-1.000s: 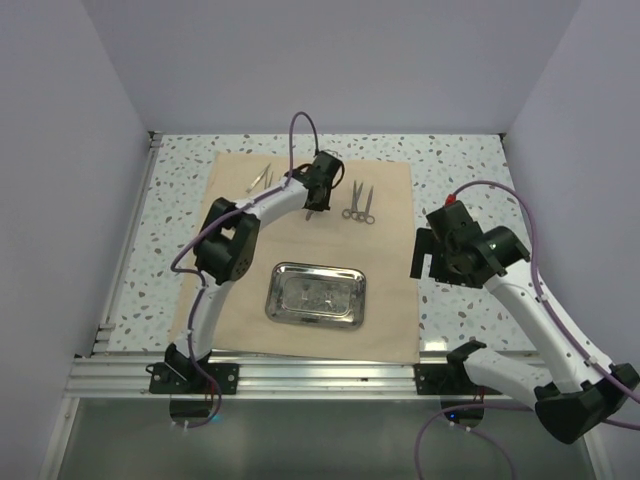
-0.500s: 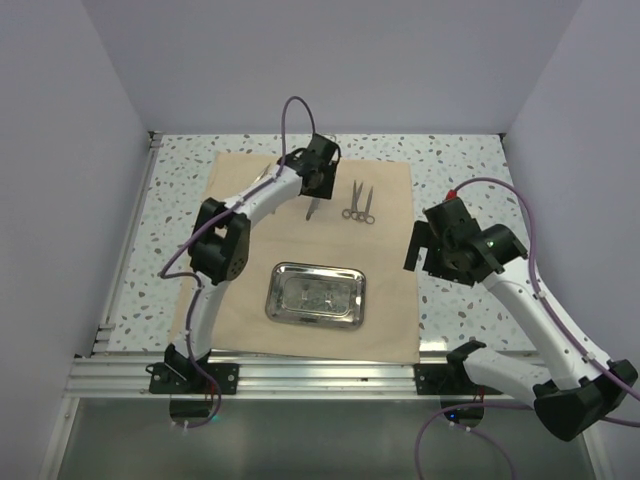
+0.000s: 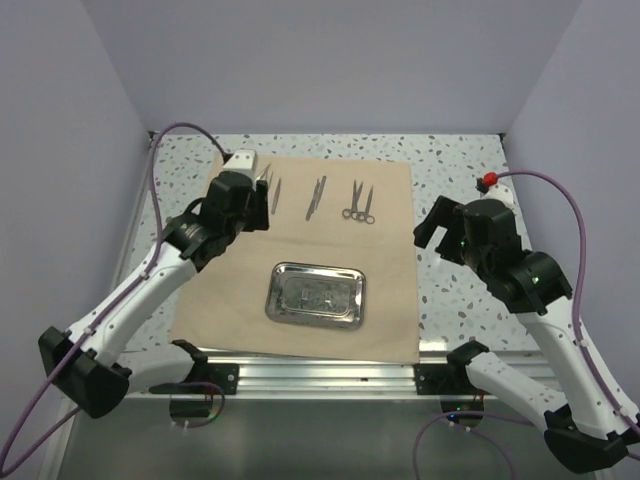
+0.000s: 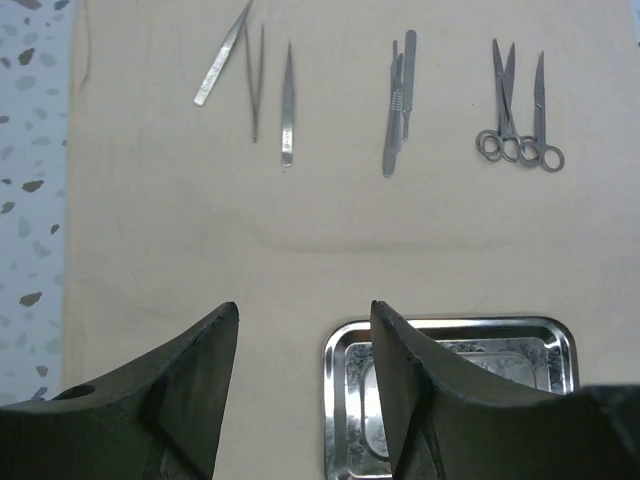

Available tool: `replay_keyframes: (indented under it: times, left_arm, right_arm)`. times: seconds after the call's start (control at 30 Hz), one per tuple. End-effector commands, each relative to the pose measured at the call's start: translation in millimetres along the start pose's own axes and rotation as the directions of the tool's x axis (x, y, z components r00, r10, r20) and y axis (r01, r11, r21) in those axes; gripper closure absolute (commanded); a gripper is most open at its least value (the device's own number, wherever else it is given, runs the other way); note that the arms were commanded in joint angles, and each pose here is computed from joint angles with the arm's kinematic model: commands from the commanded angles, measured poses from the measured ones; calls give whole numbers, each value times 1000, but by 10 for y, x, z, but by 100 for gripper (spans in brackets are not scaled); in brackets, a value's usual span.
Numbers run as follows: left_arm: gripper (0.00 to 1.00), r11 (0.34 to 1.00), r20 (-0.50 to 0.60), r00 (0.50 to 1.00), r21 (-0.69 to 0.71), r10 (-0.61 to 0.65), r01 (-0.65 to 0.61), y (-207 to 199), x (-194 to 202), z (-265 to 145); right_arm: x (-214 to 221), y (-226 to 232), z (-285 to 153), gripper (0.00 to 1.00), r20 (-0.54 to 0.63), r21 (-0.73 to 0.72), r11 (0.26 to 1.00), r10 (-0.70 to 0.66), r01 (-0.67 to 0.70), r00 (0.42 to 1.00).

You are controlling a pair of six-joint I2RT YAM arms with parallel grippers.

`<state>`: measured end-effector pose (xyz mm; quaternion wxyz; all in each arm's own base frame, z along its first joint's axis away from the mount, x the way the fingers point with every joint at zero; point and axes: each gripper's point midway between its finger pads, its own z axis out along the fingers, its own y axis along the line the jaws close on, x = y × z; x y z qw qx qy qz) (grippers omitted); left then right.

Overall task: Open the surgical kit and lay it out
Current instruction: Reset both arms

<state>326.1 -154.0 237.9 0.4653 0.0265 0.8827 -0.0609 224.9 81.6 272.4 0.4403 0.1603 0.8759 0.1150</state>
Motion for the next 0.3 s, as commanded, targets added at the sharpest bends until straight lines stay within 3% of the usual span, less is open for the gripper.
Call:
replay_keyframes:
  times: [0.0,0.07,0.27]
  left_arm:
    - [40,994,21,999,-100,-31,33,309,213,-138]
    - [33,993,72,996,-108,-46,53,419,209,-312]
    - [30,991,150,989,-131,-12,32,577,127,-518]
  right_arm:
    - [-227,198,52,2,71,-54,998,31,-27,997]
    - [-241,257,68,2,68,-72,997,25,-20,997]
    - [-322,357,98,1,86,-102,995,-10,19,996]
